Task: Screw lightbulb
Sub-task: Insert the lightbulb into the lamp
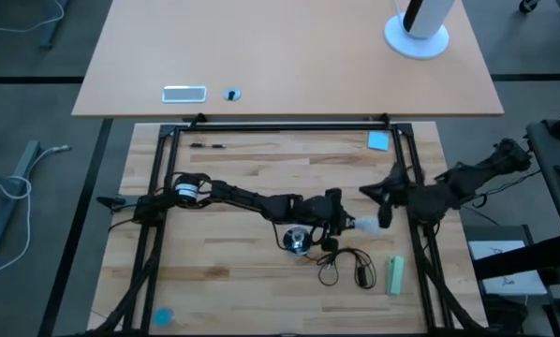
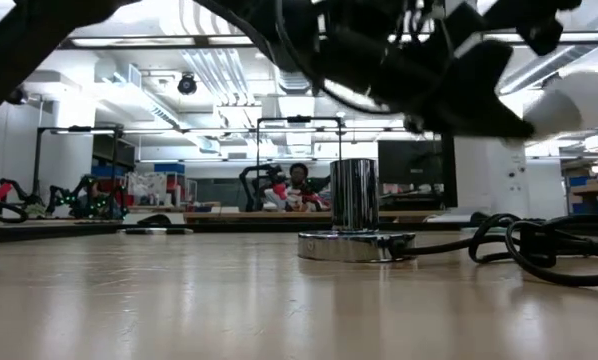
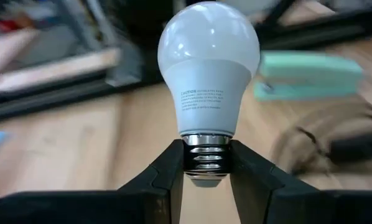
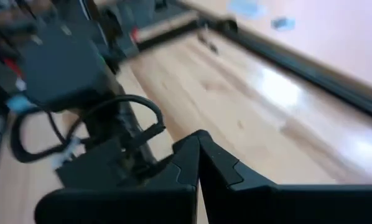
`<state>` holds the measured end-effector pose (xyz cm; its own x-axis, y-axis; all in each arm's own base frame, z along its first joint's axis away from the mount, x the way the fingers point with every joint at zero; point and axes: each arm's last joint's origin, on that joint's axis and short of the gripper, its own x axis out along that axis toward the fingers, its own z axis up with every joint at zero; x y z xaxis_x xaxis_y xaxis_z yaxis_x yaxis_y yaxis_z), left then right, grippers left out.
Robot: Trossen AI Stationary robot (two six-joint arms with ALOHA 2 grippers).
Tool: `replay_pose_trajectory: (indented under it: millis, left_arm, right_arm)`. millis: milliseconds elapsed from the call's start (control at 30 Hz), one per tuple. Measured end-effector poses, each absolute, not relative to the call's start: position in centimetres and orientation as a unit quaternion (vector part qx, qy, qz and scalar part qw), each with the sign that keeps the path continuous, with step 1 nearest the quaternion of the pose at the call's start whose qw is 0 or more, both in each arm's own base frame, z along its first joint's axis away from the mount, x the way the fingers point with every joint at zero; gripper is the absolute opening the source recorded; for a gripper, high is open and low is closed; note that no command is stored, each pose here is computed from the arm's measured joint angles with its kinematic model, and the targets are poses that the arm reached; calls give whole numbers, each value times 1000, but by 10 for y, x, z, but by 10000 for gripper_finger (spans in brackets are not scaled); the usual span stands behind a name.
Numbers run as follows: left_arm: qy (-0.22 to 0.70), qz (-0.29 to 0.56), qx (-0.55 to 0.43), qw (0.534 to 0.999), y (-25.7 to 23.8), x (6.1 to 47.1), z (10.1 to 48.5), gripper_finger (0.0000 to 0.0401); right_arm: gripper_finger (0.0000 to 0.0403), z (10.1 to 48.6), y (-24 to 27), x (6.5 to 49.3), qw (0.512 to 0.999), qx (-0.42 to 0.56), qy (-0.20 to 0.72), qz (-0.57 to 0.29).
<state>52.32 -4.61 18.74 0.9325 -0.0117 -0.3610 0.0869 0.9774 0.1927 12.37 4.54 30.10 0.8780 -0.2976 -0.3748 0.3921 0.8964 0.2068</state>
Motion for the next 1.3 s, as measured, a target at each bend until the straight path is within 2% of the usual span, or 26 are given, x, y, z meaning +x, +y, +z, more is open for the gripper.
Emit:
replay_pose_trajectory:
  millis: [200,467,633,767,933,1100,1300]
  left_arm:
    - [145,-5,113,983,-51,495,219,91]
    - [-30,8,83,996,-51,397,252,91]
    - [-108,36,72,991,-65,346,231,91]
    - [-156,37,50,986,-70,323,209,91]
    - [-195,10,33,980,-73,321,195,91]
    - [-188,-17,32,981,-82,341,192,91]
    - [-205,-24,38,978,-87,360,194,91]
  right_arm:
    - [0,311,43,107,967,142,129,-167]
    - [0,286,51,114,963,128,128,-202]
    - [0,260,61,128,963,137,108,-206]
    - [0,236,71,143,973,124,64,-185]
    - [0,213,83,158,991,68,-21,-113]
    - [5,208,91,170,988,11,-90,-122]
    - [72,211,113,202,987,-63,-74,-132]
